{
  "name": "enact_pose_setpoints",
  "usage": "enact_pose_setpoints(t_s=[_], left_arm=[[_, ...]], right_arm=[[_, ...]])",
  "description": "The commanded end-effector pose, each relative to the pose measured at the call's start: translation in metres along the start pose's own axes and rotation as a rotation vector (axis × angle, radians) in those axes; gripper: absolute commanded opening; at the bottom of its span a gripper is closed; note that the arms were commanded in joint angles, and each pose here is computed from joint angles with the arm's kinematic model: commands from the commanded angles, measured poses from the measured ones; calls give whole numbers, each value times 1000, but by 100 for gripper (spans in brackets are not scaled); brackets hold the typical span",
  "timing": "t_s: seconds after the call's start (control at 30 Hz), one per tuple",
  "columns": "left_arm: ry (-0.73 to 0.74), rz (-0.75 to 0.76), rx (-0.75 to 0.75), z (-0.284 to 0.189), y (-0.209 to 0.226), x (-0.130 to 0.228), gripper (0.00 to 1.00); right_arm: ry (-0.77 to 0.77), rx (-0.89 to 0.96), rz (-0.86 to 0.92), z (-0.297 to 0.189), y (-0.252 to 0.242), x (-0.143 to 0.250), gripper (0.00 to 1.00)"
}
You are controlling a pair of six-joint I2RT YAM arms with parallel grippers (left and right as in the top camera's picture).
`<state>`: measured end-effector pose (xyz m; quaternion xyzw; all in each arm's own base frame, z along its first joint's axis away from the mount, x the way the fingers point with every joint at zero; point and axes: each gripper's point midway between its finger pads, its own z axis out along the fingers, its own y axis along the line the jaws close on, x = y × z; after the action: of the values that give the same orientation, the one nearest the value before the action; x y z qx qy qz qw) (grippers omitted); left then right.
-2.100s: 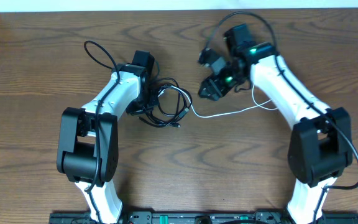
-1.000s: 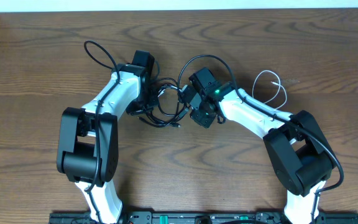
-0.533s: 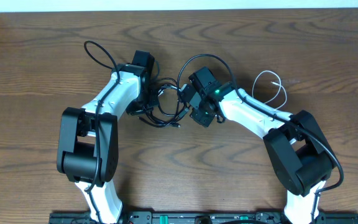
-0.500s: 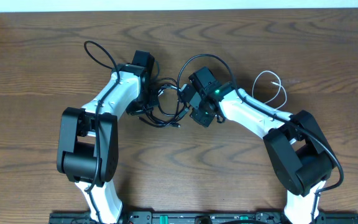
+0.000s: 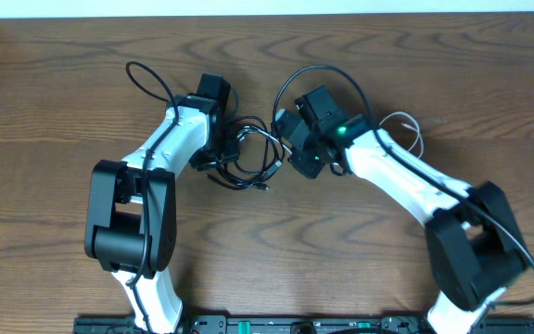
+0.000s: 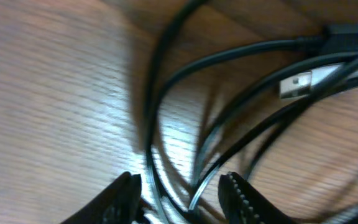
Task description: Untangle cables
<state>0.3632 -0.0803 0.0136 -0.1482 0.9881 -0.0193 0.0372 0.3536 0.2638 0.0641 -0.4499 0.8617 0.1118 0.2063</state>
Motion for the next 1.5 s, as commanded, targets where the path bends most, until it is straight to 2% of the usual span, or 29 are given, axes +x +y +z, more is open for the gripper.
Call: enact_pose_setpoints(t_s=[0.0,0.3,0.57,0.6,0.67,0.73,0.87,1.07,1.27,1.47], left_arm=[[50,25,120,2,-21,7,47],[18,28,172,7,-34,-3,48],[105,28,127,42,-29,12,48],[112,28,122,45,-28,13,42],[118,28,119,48,-28,14,8],[110,34,123,45,-29,12,7],[46,89,152,15,-33,2,7],[-148,91,166,-51,-32,-21,8],[-294,94,227,-111,-35,-29,7],[-384,69,133,-133,-13,-34,7]], right_arm=[[-115,-48,-24,-31,11,-25,1],[-144,-66,-30,-38,15,-31,1],[-144,-64,-29,-38,14,-31,1],[-144,-63,-27,-39,13,-31,1],[-144,-62,-22,-39,12,-31,1],[-143,-59,-5,-39,9,-29,1],[-162,-68,13,-48,2,-29,1],[-206,-39,55,-67,-20,-29,1],[-195,-9,115,-73,-45,-16,1],[-186,37,210,-81,-79,3,1]])
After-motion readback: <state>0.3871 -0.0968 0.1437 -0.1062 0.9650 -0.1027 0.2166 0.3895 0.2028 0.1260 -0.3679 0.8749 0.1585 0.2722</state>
